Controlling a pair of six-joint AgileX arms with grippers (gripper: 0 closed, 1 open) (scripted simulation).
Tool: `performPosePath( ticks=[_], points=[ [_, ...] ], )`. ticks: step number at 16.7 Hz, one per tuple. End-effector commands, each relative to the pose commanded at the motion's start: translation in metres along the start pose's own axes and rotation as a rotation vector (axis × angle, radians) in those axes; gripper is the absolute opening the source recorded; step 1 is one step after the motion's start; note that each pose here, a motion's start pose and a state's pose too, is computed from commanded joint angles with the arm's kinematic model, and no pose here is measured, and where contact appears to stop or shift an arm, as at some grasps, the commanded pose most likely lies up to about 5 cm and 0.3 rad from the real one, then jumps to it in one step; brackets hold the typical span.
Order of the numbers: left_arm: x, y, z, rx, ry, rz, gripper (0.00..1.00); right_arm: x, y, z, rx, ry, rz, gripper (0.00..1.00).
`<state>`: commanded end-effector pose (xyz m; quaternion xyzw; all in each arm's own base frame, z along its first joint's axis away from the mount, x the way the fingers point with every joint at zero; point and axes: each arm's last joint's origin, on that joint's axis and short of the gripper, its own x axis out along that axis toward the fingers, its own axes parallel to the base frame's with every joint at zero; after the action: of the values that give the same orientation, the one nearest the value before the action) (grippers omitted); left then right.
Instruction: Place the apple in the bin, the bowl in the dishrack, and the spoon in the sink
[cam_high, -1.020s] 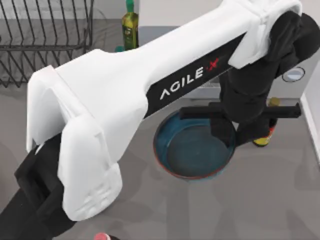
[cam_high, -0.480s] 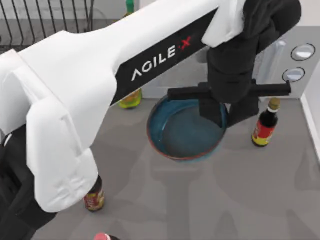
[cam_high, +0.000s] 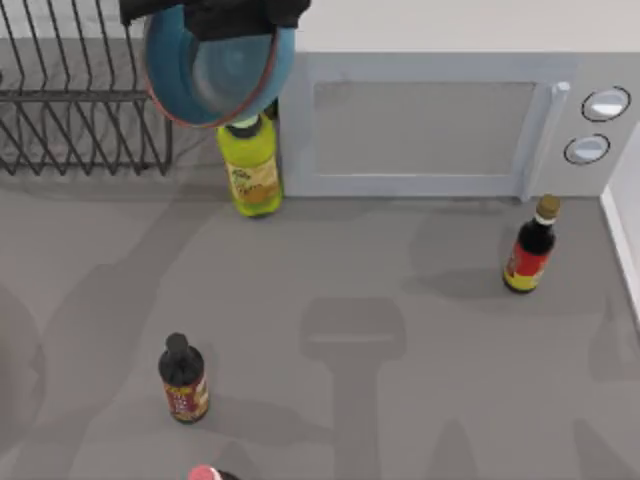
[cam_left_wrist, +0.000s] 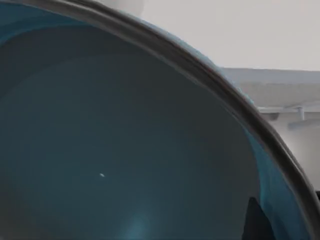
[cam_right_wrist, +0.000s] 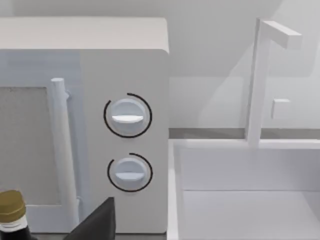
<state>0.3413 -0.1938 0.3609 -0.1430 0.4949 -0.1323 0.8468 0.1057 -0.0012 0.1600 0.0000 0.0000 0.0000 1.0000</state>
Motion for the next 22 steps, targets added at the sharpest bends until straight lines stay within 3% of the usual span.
performPosePath(
  ticks=[4,7,11,14,17,22],
  points=[
    [-0.045,0.052,0.009,0.008,-0.183,-0.018,0.00,0.000,0.000,0.000,0.000,0.000,0.000,1.00],
    [-0.097,0.093,0.003,0.049,-0.412,0.004,0.00,0.000,0.000,0.000,0.000,0.000,0.000,1.00],
    [-0.166,0.142,-0.038,0.149,-0.772,0.102,0.00,0.000,0.000,0.000,0.000,0.000,0.000,1.00],
    [-0.193,0.165,-0.070,0.240,-0.953,0.210,0.00,0.000,0.000,0.000,0.000,0.000,0.000,1.00],
    [-0.203,0.171,-0.087,0.304,-1.033,0.259,0.00,0.000,0.000,0.000,0.000,0.000,0.000,1.00],
    [-0.203,0.171,-0.088,0.311,-1.038,0.261,0.00,0.000,0.000,0.000,0.000,0.000,0.000,1.00]
  ],
)
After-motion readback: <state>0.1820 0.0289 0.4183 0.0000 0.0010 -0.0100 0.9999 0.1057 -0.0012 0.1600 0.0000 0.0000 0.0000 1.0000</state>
